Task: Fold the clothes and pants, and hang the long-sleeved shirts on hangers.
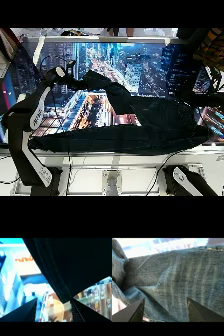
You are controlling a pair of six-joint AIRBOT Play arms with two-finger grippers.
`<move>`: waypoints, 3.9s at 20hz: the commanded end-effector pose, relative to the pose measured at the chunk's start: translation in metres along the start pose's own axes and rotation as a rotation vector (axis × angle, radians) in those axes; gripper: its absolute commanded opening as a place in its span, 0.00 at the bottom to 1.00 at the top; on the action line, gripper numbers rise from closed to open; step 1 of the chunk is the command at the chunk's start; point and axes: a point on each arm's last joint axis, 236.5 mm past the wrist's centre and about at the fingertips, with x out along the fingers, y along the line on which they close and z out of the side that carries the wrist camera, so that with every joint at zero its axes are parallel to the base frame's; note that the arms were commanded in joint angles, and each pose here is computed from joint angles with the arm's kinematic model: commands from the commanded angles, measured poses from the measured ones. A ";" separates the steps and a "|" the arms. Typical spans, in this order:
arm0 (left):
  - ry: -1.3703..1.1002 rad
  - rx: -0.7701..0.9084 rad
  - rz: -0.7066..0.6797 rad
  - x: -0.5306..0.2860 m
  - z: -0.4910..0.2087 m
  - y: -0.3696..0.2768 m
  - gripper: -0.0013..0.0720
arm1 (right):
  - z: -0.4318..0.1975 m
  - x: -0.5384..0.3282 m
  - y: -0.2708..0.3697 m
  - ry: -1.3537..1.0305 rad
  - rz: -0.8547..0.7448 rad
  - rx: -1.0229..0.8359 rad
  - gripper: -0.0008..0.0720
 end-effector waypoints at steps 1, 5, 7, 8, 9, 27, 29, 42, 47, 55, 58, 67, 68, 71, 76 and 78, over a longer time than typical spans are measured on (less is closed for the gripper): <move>0.056 -0.062 -0.057 0.016 -0.015 -0.005 0.66 | 0.000 0.003 0.000 0.006 0.002 0.003 0.75; 0.017 -0.071 -0.116 0.023 -0.006 -0.017 0.66 | -0.001 0.003 0.000 0.009 0.001 0.002 0.75; -0.010 -0.081 -0.127 0.025 0.000 -0.021 0.66 | -0.001 0.003 0.000 0.009 0.001 0.002 0.75; -0.006 -0.080 -0.129 0.026 -0.001 -0.023 0.66 | -0.001 0.003 0.000 0.009 0.001 0.002 0.75; 0.001 -0.078 -0.131 0.029 -0.004 -0.025 0.65 | -0.001 0.003 0.000 0.009 0.001 0.002 0.75; -0.232 -0.140 0.148 -0.299 0.003 0.097 0.05 | -0.003 0.003 0.000 0.018 0.003 0.002 0.75; -0.238 -0.157 0.231 -0.340 -0.018 0.113 0.05 | -0.004 0.003 -0.001 0.024 -0.001 0.000 0.75; -0.055 -0.295 0.366 -0.348 -0.079 0.169 0.05 | 0.010 0.070 -0.096 0.065 -0.244 -0.028 0.74; -0.009 -0.312 0.371 -0.335 -0.085 0.181 0.06 | -0.009 0.138 -0.132 0.229 -0.255 0.078 0.67; 0.033 -0.325 0.392 -0.326 -0.092 0.195 0.06 | -0.001 0.151 -0.162 0.208 -0.348 0.108 0.62; 0.046 -0.330 0.386 -0.321 -0.093 0.198 0.06 | 0.003 0.164 -0.157 0.182 -0.331 0.112 0.54; -0.261 -0.351 0.353 -0.316 -0.021 0.209 0.05 | 0.127 0.155 -0.119 -0.147 -0.306 0.130 0.06; -0.319 -0.373 0.368 -0.319 -0.009 0.215 0.05 | 0.151 0.144 -0.120 -0.229 -0.308 0.157 0.06; -0.369 -0.471 0.362 -0.301 0.002 0.235 0.05 | 0.180 0.142 -0.122 -0.338 -0.286 0.230 0.06; -0.286 -0.595 0.228 -0.210 -0.002 0.256 0.06 | 0.158 0.190 -0.144 -0.267 -0.293 0.269 0.07; -0.338 -0.637 0.173 -0.187 0.012 0.261 0.06 | 0.160 0.198 -0.146 -0.262 -0.290 0.275 0.07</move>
